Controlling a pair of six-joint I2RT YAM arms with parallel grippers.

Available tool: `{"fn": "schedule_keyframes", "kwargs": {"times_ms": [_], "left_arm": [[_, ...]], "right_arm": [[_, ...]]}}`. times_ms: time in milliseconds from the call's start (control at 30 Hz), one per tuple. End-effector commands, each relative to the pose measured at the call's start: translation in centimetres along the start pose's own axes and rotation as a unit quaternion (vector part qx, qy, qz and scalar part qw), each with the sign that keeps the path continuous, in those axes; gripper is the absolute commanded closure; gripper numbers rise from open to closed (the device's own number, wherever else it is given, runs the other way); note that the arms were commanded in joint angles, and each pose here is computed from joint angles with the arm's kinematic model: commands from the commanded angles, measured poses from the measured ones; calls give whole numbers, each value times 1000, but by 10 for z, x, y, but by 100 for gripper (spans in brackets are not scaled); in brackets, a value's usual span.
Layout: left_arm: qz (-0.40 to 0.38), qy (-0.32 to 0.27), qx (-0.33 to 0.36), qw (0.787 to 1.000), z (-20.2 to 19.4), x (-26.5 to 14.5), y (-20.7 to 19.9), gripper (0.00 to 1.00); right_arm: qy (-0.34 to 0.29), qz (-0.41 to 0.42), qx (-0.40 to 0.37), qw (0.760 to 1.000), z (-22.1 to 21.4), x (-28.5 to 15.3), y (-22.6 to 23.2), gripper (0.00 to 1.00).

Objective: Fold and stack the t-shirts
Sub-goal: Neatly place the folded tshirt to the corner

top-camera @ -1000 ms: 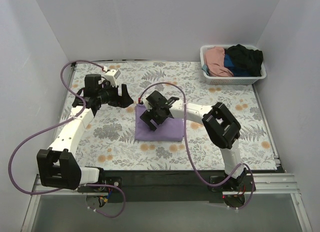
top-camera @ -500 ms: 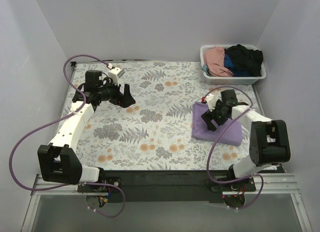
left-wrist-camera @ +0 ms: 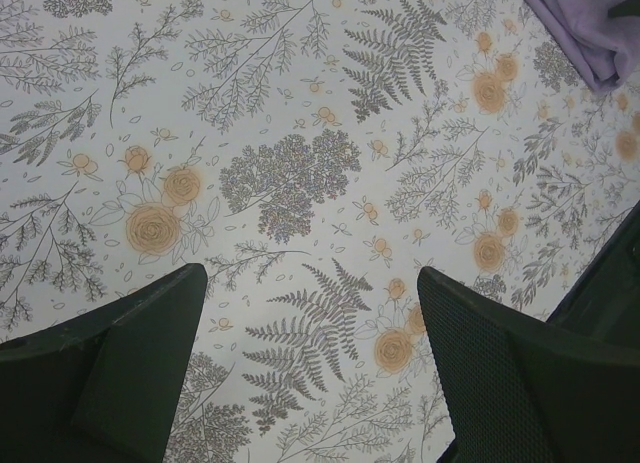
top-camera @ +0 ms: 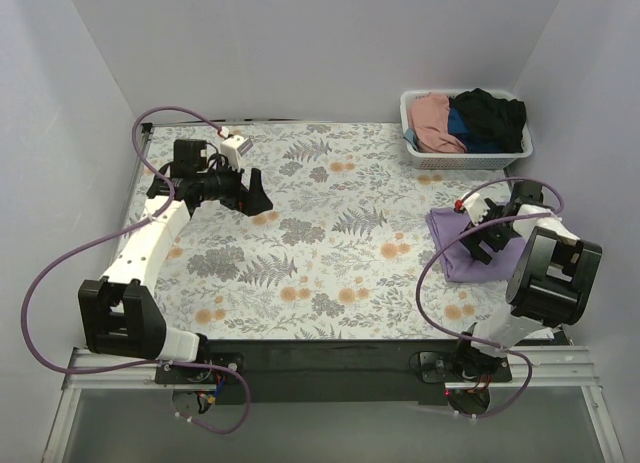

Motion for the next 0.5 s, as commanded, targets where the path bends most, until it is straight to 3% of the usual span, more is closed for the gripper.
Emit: {"fn": "schedule_keyframes", "kwargs": {"times_ms": [0, 233, 400, 467], "left_arm": [[-4, -10, 17, 1000, 11, -9, -7, 14], [12, -14, -6, 1000, 18, -6, -3, 14], [43, -21, -43, 998, 33, -7, 1, 14], [65, -5, -92, 994, 33, -2, 7, 14]], "right_arm": [[135, 113, -56, 983, -66, 15, 41, 3], [102, 100, 5, 990, -47, -1, 32, 2], [25, 46, 36, 998, 3, -52, -4, 2], [-3, 9, 45, 999, 27, -85, -26, 2]]}}
Point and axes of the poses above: each gripper's point midway between its finger pads, its own x axis out along the fingers, its own y axis along the line the jaws close on, z = x × y, the point moved 4 cm from there along -x, back along the fingers, and after that the axes turned 13 degrees about -x, right-handed, at the moved point
